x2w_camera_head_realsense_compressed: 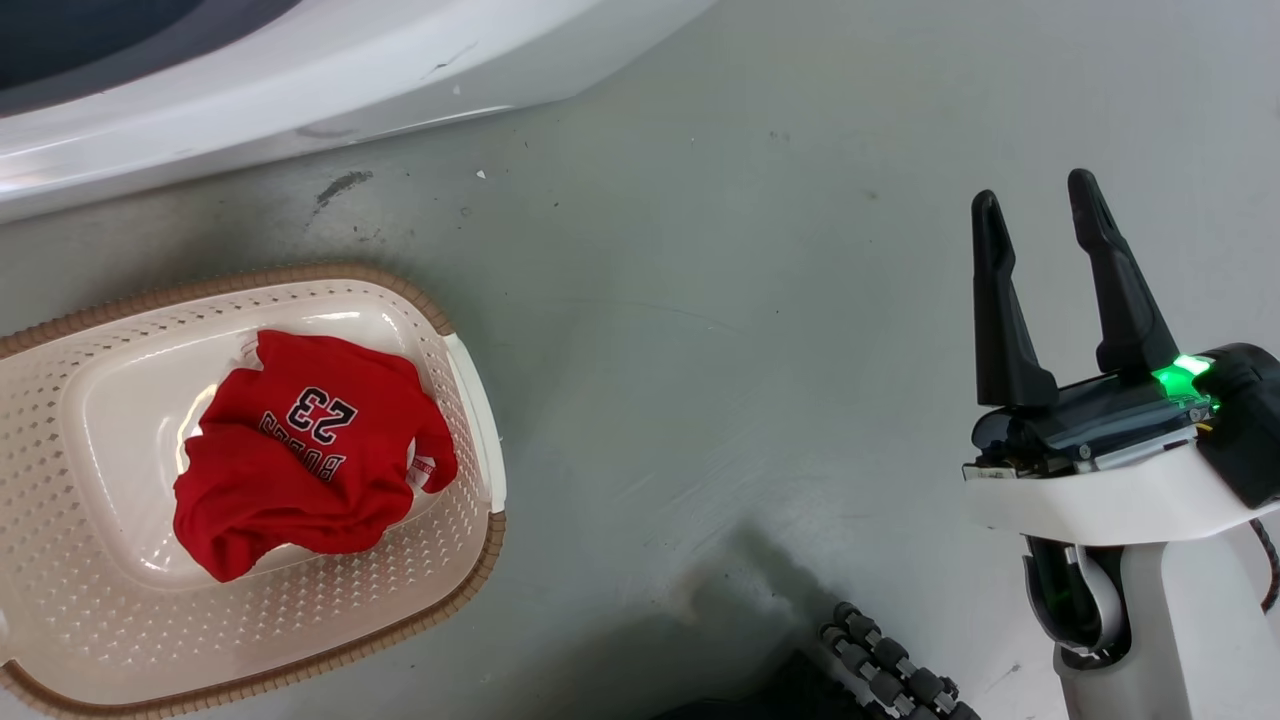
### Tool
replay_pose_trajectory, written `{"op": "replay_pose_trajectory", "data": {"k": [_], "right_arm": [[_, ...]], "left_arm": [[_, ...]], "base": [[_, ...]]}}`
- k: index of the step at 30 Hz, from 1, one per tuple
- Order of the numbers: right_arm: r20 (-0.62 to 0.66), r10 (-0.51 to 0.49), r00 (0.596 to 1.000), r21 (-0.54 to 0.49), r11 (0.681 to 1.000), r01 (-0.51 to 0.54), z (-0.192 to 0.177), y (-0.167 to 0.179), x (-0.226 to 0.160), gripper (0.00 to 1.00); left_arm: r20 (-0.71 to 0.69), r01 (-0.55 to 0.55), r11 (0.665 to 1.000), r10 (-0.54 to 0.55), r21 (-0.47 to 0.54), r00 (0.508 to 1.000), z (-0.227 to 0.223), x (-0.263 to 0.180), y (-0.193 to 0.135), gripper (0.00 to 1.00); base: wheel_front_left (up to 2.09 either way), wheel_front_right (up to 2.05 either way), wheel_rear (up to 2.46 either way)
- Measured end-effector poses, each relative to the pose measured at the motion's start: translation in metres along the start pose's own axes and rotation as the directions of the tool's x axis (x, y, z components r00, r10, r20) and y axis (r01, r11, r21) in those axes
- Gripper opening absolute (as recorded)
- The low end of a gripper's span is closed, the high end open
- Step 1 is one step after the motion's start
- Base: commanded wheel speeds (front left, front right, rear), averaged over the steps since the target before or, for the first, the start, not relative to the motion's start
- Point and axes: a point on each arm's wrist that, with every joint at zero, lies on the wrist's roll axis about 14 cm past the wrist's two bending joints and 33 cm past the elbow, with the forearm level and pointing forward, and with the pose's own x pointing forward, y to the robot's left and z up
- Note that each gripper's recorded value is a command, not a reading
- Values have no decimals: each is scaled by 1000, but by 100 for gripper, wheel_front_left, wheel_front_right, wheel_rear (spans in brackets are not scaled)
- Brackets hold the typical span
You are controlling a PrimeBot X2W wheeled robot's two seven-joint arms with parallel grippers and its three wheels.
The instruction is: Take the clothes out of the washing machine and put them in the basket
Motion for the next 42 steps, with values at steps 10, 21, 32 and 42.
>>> {"op": "replay_pose_trajectory", "data": {"k": [10, 21, 32, 42], "right_arm": [[-4, -7, 1000, 1, 1000, 7, -3, -3, 3, 100], [-6, -11, 1000, 0, 1000, 11, -5, -4, 5, 100], [12, -1, 1000, 0, 1000, 1, 3, -1, 4, 100], [53, 7, 999, -1, 1000, -7, 21, 2, -2, 100]], "left_arm": [[-17, 7, 1000, -7, -3, 1000, -9, 11, -1, 100], [-19, 11, 1000, -11, 9, 1000, -11, 13, -3, 0], [132, -1, 999, -4, 39, 991, 16, -3, 0, 0], [295, 19, 998, -34, 54, 955, 41, -35, -11, 0]], "base": [[0, 0, 0], [0, 0, 0], [0, 0, 0], [0, 0, 0]]}}
